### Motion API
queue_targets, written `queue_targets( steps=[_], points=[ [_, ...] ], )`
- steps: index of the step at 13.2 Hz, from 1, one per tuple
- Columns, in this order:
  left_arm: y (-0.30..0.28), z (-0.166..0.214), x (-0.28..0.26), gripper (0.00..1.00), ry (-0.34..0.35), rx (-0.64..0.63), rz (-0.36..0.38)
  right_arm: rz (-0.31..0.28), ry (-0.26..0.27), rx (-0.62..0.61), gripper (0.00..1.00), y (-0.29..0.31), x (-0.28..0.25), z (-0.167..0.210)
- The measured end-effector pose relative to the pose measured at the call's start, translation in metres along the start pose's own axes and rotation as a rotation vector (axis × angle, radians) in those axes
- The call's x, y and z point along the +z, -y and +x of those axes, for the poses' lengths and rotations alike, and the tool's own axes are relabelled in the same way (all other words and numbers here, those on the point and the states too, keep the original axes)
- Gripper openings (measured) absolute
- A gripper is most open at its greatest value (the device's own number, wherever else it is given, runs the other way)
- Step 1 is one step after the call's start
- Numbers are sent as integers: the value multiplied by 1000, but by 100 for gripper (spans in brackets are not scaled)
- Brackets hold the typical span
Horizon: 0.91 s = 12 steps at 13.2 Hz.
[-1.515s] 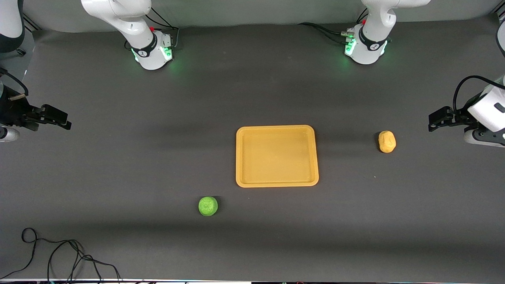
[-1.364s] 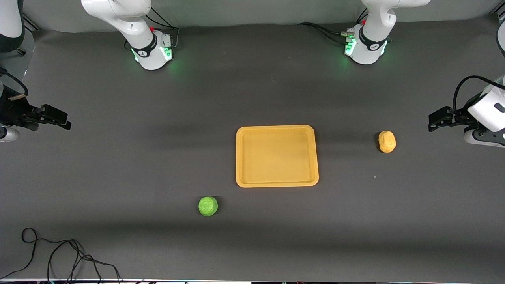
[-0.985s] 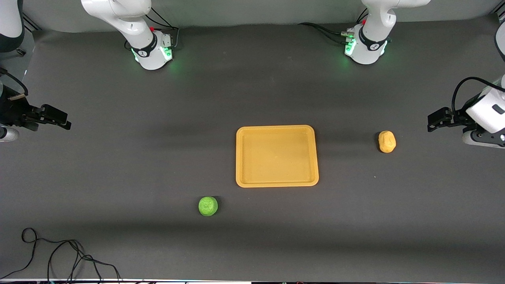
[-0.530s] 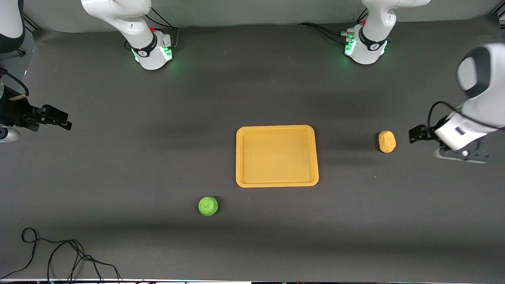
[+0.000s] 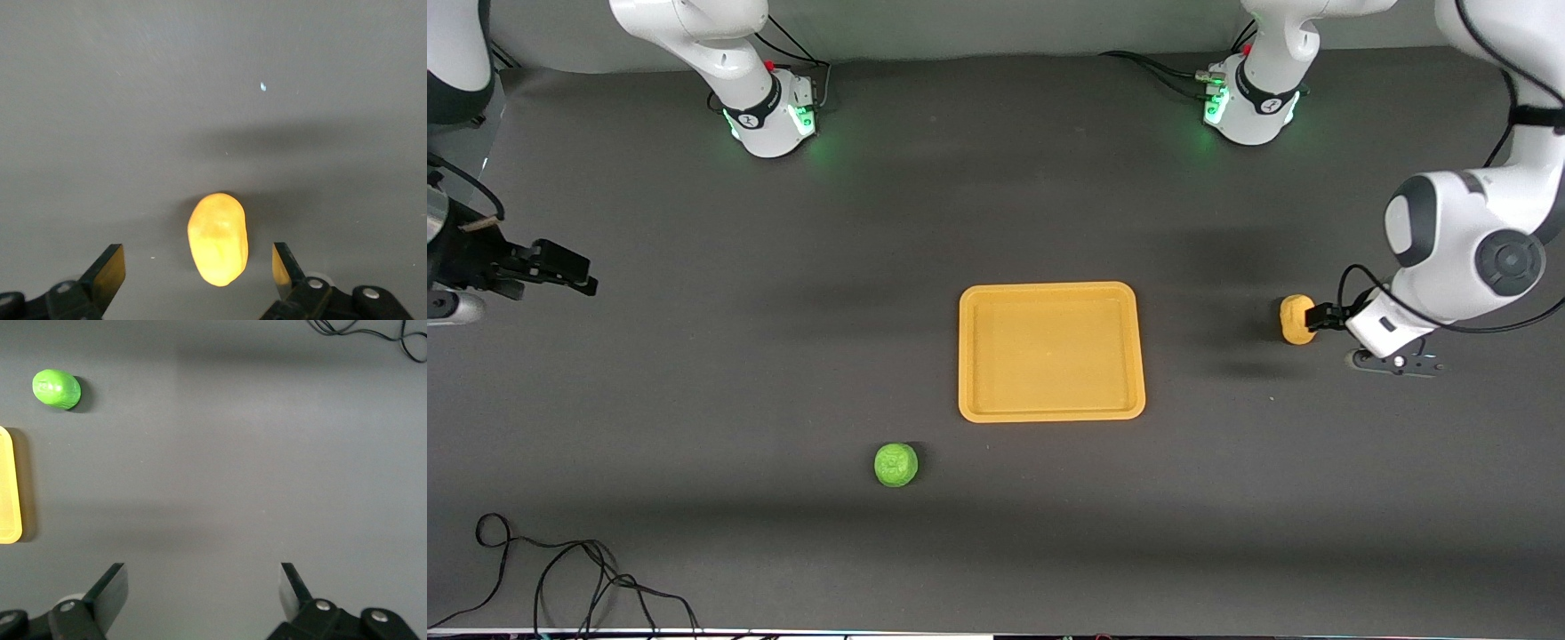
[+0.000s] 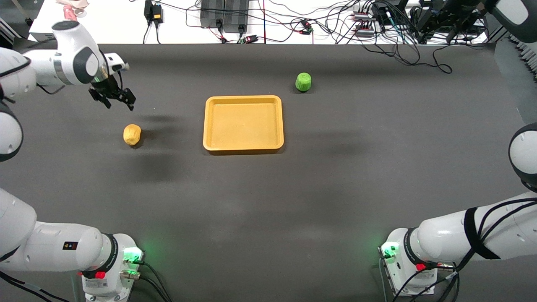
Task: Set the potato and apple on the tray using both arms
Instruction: 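Grasp the potato with the left gripper while the right gripper reaches the apple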
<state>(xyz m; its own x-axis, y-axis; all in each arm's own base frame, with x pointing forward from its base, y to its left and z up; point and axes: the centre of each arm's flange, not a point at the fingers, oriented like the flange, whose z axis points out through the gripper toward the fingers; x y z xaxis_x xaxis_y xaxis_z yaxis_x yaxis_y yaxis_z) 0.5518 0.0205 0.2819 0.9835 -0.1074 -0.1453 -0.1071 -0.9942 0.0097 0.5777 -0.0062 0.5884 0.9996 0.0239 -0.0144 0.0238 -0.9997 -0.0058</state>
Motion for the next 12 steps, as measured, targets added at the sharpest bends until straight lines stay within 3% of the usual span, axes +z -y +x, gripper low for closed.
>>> queue_targets(
  steps=[6,8,9,11,12],
  points=[
    [-2,0,83,96,133,-6,-18,4,-56,-107,100,113,19,40],
    [-2,-1,97,78,157,-6,-20,8,-61,-86,100,161,30,57],
    [-2,-1,98,78,158,-6,-20,10,-61,-81,100,190,38,64],
    [-2,2,86,58,150,-7,-22,16,-67,-61,100,251,55,74],
    [-3,6,72,58,140,-10,-26,19,-70,-57,100,274,63,77]
  ],
)
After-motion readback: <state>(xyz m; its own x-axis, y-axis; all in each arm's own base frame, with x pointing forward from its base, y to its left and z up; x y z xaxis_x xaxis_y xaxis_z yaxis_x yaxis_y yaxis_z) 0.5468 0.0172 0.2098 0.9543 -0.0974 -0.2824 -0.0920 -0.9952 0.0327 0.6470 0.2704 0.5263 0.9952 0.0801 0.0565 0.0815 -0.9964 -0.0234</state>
